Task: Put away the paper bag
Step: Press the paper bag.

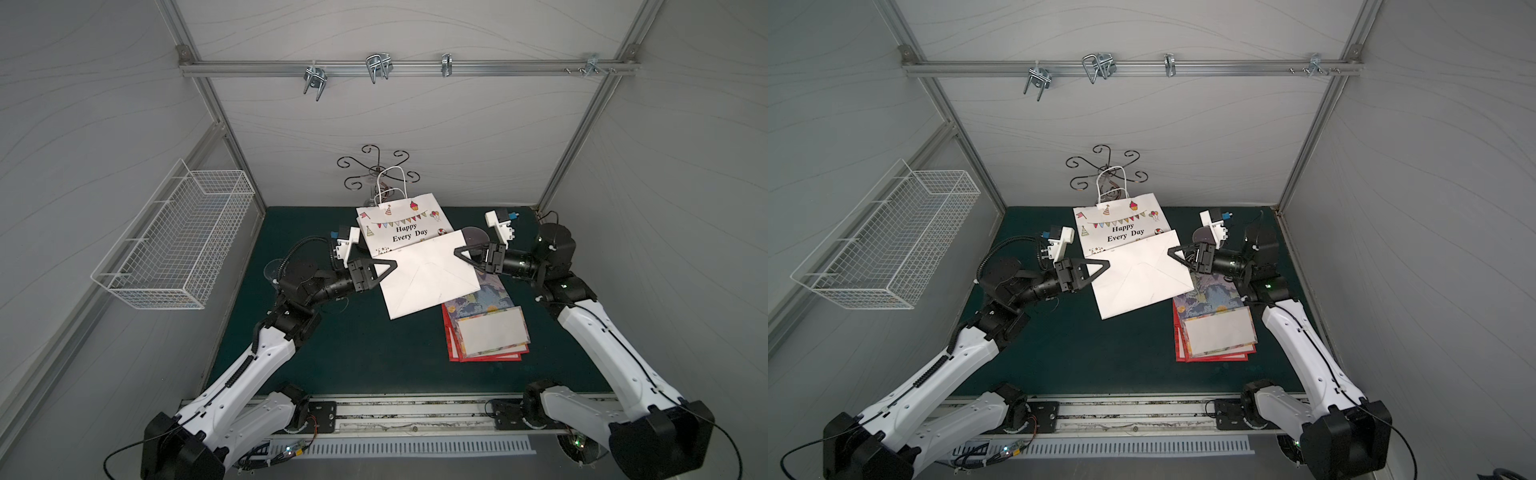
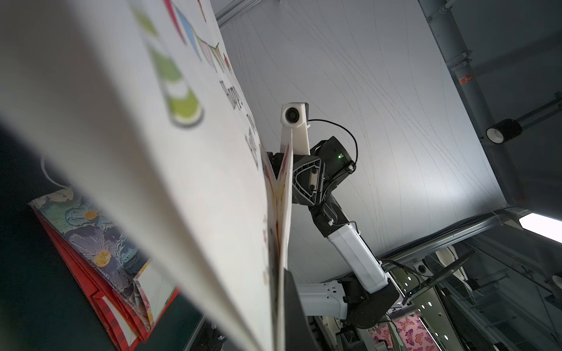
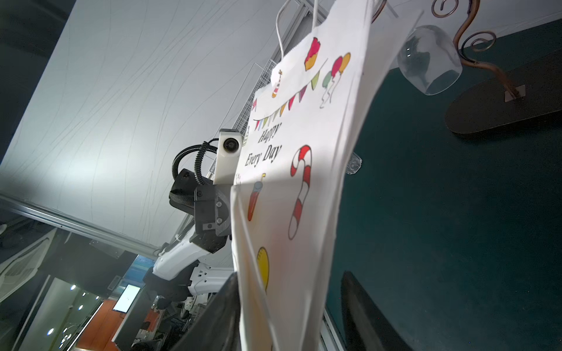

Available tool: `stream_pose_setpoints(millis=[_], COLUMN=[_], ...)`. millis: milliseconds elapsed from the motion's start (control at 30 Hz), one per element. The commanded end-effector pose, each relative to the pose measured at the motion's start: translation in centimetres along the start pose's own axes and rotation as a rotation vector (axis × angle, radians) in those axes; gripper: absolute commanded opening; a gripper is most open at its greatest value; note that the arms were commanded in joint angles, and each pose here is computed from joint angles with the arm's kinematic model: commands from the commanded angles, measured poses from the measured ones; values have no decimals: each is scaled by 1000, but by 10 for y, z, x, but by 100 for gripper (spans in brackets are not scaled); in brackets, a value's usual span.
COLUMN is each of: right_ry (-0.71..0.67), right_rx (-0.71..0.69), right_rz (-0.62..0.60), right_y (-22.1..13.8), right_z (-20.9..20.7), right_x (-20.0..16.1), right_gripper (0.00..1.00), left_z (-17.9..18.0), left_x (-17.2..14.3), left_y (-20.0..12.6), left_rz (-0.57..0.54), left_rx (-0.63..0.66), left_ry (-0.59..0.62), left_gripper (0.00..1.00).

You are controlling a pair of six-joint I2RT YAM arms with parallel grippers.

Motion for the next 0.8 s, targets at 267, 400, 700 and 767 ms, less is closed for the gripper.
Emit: stream_pose_setpoints(millis=[267, 400, 700, 767], right_ry=[124, 150, 106, 96], right_rx=[39, 35, -11, -12], right_rz=[8, 6, -52, -55], right_y=[5, 5, -2, -1], right_z=[18, 16, 27, 28], right_x=[1, -1, 2, 5], right_gripper=[14, 0, 0, 0], left_z=[-5, 4, 9, 8], left_x=[-10, -12, -31, -40], left_y=[11, 10, 3, 7], left_rz=[192, 172, 79, 120], left_rx=[34, 59, -45, -54], left_ry=[-144, -159, -145, -135], left_gripper=[0, 6, 70, 70])
Point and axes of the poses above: each gripper's point midway between its finger pads, its own y axis out along the fingers, its own z axis along the line the jaws close on, x = y × z, the point moved 8 cm from there along -y, back along the fingers, and after that the axes turned 7 degrees about -y, right-handed, at the moved point
